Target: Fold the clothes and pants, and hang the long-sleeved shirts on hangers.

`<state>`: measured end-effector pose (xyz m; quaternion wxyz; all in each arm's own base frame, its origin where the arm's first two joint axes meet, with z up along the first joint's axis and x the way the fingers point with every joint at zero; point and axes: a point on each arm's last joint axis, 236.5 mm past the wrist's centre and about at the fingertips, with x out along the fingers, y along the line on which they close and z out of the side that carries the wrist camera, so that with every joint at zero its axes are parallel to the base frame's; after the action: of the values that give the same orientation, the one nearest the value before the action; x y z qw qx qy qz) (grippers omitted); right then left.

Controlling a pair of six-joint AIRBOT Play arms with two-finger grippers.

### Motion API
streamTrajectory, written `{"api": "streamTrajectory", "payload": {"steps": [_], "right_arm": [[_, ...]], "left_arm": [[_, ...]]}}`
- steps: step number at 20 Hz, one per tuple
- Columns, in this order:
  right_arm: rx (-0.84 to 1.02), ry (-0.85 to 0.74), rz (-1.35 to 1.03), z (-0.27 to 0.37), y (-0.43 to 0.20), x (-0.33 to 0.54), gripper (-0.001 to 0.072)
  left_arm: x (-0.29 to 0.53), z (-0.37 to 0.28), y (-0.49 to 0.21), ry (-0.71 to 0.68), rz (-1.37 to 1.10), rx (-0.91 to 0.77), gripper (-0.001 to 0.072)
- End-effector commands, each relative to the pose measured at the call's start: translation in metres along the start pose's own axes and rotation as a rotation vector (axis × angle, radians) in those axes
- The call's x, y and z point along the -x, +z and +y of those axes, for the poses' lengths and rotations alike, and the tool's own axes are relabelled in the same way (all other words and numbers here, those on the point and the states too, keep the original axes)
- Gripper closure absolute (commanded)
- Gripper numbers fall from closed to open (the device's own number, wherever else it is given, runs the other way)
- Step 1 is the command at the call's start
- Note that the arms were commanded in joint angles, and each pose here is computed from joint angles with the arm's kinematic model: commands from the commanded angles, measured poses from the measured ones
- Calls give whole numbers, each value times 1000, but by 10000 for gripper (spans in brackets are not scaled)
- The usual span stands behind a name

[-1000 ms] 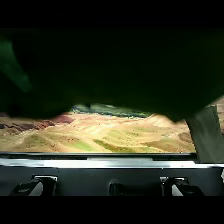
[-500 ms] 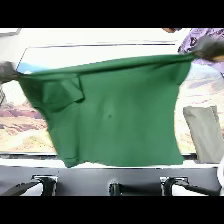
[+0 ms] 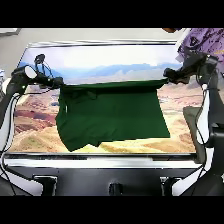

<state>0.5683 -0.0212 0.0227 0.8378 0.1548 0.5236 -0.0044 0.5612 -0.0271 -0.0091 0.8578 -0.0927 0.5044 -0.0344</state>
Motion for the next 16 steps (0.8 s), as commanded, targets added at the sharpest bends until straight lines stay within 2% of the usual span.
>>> {"api": "streamTrajectory", "payload": {"steps": [1,10,16], "right_arm": [[-16,4,22,-4,-5,-25,681],[-2,-41,351,-15,-81,-13,680],[-13,-80,473,-30,-115,-25,680]], "left_arm": [[-17,-2,16,-5,-50,-30,686],[4,11,-87,31,400,-43,687],[20,10,-119,37,551,-30,687]]}}
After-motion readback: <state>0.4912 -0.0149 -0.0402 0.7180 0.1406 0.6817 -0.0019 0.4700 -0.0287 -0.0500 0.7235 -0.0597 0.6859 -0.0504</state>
